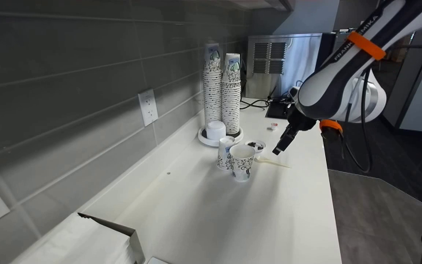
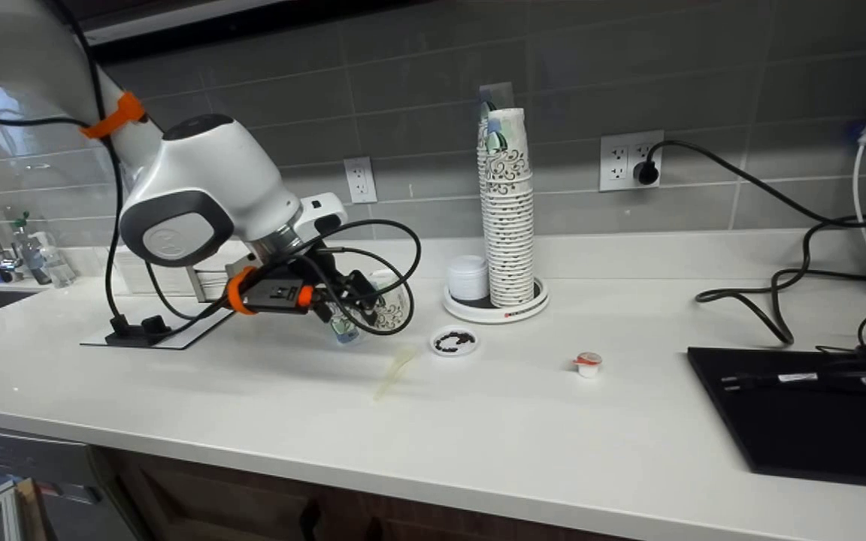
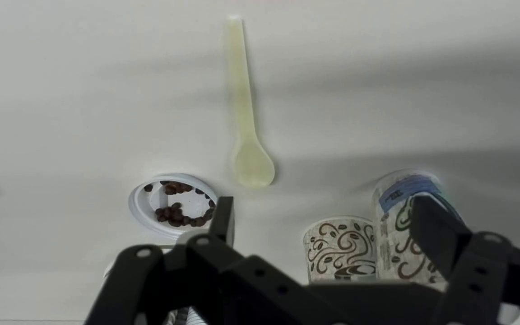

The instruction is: Place some coffee beans from the white lid in the cup on the left using the white spoon.

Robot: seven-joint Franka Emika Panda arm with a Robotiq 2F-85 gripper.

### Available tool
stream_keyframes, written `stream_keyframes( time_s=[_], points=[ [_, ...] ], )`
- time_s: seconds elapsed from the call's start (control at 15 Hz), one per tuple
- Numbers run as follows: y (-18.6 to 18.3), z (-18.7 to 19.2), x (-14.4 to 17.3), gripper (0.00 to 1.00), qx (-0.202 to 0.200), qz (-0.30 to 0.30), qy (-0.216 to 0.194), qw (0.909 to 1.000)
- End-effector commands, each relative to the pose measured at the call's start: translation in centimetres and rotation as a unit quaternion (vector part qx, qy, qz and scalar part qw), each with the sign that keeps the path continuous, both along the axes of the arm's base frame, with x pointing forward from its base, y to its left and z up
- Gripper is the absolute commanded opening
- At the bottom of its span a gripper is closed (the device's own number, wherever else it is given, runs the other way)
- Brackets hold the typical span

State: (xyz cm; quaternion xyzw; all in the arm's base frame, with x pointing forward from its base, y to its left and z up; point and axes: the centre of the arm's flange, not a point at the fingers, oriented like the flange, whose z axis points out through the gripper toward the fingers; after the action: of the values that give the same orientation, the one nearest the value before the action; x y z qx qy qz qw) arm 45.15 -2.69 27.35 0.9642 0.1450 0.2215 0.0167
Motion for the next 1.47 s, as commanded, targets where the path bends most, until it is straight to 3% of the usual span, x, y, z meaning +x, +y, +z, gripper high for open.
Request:
stream_keyframes(
  time_s=[0.0, 0.6, 1.4],
  points=[
    [-4.9, -3.2, -0.2, 1.00, 0.028, 0.009, -0.012, 0.9995],
    [-9.7, -5.9, -0.6, 1.00, 0.057, 0.029, -0.017, 0.9978],
    [-9.1, -11.0, 0.4, 1.00, 0.081, 0.064, -0.053, 0.9933]
  ],
)
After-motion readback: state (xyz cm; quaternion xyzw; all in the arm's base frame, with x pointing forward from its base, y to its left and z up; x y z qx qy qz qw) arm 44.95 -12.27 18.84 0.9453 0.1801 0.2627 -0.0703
